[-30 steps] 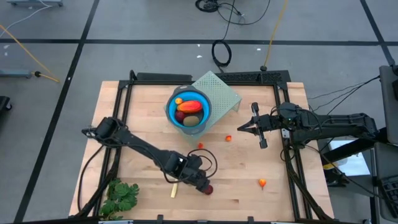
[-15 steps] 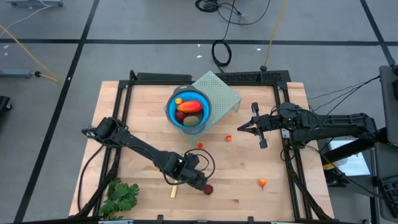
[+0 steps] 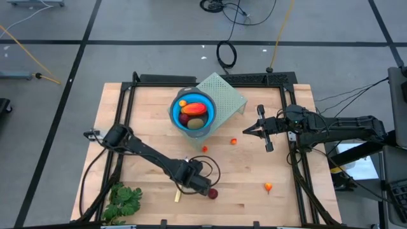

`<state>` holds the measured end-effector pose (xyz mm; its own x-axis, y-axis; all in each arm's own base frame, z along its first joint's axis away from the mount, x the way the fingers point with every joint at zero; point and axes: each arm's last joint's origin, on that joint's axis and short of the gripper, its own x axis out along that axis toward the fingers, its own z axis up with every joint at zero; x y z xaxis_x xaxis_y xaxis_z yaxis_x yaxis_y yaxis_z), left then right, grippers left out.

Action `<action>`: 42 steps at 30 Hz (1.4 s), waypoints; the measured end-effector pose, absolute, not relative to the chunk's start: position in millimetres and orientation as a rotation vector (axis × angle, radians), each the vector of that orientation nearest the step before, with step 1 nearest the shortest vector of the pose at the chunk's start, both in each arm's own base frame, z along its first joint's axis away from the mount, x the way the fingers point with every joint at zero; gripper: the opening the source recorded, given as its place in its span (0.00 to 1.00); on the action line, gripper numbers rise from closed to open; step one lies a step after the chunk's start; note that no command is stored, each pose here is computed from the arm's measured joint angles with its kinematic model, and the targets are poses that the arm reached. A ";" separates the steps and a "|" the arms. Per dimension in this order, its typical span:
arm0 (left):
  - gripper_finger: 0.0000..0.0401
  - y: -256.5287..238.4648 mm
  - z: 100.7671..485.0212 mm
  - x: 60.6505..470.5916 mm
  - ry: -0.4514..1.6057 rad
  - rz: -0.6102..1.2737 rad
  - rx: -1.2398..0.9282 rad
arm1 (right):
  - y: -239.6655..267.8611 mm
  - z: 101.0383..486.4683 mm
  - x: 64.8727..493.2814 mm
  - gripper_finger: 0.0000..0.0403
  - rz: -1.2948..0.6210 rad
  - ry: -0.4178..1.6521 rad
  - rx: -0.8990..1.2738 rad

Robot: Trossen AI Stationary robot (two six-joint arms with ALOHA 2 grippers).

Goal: Pick & Place Fruit
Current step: Put the kiwi into the blue strainer bowl

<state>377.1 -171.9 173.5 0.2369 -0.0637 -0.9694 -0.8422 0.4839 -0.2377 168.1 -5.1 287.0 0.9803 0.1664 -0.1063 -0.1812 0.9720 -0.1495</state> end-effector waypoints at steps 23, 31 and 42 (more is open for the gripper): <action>0.95 -168.1 173.5 376.1 1.215 0.682 -0.891 | -5.1 287.1 168.0 0.01 0.176 0.093 -0.159; 0.95 -165.8 161.6 380.5 1.249 0.682 -0.895 | -5.1 287.1 168.0 0.01 0.176 0.093 -0.159; 0.88 -160.1 155.5 382.5 1.286 0.693 -0.894 | -5.1 287.7 168.1 0.01 0.175 0.086 -0.161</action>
<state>382.5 -160.1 155.5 0.1697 -0.0467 -0.9844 -0.8481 0.5019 -0.1700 168.1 -5.1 287.7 0.9811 0.1663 -0.0992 -0.1801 0.9719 -0.1517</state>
